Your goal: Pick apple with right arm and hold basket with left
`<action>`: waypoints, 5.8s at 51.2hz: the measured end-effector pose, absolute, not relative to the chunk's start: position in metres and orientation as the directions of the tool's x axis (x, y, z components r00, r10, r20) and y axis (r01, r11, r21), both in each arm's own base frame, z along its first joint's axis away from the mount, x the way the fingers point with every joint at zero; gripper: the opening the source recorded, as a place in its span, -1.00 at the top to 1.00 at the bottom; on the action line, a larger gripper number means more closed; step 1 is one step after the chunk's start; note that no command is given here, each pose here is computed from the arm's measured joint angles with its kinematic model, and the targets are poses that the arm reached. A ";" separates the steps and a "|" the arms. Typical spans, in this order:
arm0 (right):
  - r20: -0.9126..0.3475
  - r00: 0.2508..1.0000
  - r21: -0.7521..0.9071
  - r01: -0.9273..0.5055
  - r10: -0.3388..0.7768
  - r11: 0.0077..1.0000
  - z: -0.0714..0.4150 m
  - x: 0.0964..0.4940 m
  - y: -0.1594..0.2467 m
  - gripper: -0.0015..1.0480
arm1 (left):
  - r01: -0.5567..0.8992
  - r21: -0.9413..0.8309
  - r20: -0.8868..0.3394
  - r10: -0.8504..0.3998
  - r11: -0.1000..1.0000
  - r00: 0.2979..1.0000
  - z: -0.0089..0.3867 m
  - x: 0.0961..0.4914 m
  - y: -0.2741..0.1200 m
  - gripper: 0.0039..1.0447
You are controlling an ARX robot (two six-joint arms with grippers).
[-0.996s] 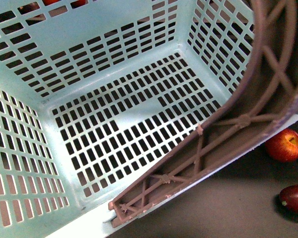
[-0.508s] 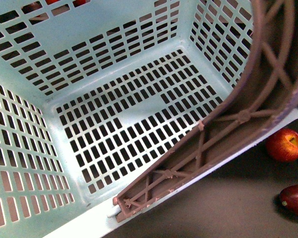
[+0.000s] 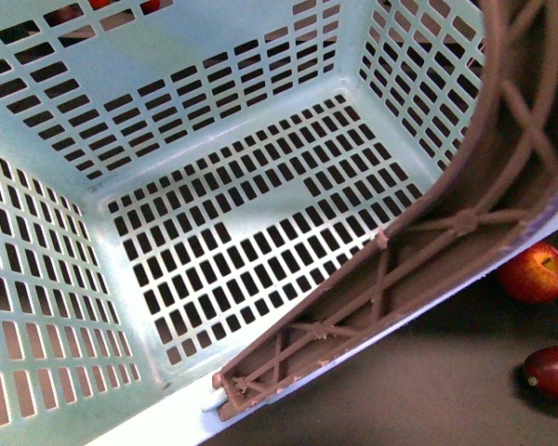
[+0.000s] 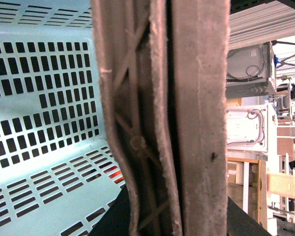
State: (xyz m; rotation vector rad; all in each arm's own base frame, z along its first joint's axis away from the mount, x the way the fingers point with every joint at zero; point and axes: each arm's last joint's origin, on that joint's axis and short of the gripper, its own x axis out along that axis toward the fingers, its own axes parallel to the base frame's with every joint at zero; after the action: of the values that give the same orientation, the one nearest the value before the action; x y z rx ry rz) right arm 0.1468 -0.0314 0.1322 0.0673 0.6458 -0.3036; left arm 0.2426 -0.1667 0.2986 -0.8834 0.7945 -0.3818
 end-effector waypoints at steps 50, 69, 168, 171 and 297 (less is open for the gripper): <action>-0.841 0.507 -0.234 -0.026 -0.189 0.972 -0.024 0.347 -0.050 -0.83 | -0.016 -0.804 -0.456 -0.597 0.595 0.660 0.299 0.243 -0.167 0.68; -0.860 0.479 -0.216 -0.024 -0.179 0.976 -0.038 0.374 -0.056 -0.83 | -0.017 -0.804 -0.456 -0.597 0.595 0.660 0.299 0.243 -0.167 0.68; -0.178 0.984 -0.118 -0.012 -0.009 0.993 0.258 0.265 0.048 -0.50 | -0.011 -0.804 -0.453 -0.600 0.595 0.659 0.300 0.243 -0.167 0.69; -0.177 0.984 -0.109 -0.034 0.014 0.993 0.260 0.262 0.053 -0.50 | -0.013 -0.803 -0.453 -0.597 0.596 0.662 0.300 0.243 -0.167 0.69; -0.008 1.000 0.000 -0.002 0.002 1.000 0.187 0.142 0.001 0.96 | -0.016 -0.802 -0.458 -0.597 0.597 0.658 0.298 0.243 -0.168 0.69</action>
State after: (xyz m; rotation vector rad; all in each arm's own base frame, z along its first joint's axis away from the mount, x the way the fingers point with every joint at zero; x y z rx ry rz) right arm 0.1415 0.0005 0.1873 -0.0002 0.0082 0.0019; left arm 0.2435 -0.1682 0.2981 -0.8789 0.7962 -0.3820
